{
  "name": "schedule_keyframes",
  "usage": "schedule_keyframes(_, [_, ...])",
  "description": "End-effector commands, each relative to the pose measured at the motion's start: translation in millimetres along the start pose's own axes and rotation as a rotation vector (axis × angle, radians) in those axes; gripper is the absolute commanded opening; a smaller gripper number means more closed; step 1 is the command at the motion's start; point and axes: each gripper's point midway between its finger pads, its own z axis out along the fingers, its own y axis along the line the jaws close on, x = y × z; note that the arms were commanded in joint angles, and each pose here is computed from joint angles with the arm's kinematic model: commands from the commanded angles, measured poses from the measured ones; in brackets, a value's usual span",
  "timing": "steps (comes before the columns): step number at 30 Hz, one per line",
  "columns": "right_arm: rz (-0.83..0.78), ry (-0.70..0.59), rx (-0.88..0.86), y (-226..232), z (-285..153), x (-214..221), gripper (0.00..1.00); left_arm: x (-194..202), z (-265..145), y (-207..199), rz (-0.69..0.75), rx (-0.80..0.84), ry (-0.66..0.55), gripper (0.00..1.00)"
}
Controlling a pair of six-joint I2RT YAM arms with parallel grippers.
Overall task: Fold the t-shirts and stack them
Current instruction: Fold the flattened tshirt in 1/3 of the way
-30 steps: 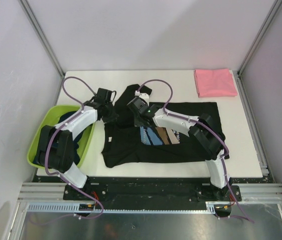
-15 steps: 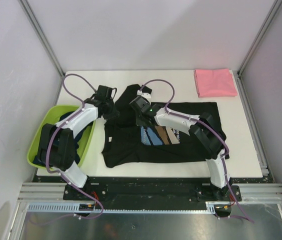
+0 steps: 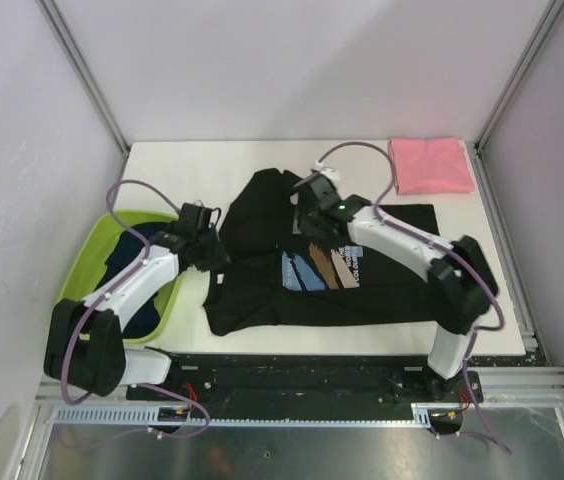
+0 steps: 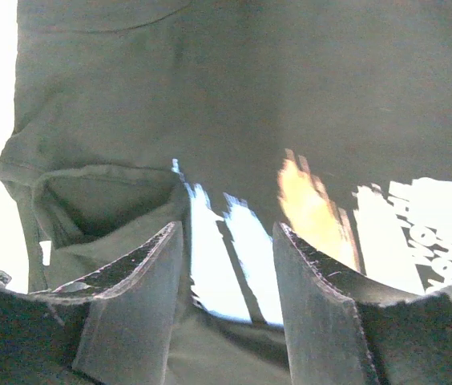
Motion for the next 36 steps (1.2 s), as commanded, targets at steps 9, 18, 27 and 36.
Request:
schedule_keyframes(9, [0.192,-0.006,0.175,-137,-85,23,0.48,42,-3,-26,0.119,0.092,0.106,0.37])
schedule_keyframes(18, [0.396,0.033,0.336,-235,-109,65,0.46,77,5,-81,0.254,0.196,0.198,0.36])
schedule_keyframes(27, [0.521,0.077,0.414,-276,-102,92,0.44,84,12,-48,0.102,0.074,0.144,0.37])
schedule_keyframes(36, [0.557,0.100,0.456,-288,-84,96,0.39,94,17,1,0.028,-0.038,0.121,0.38])
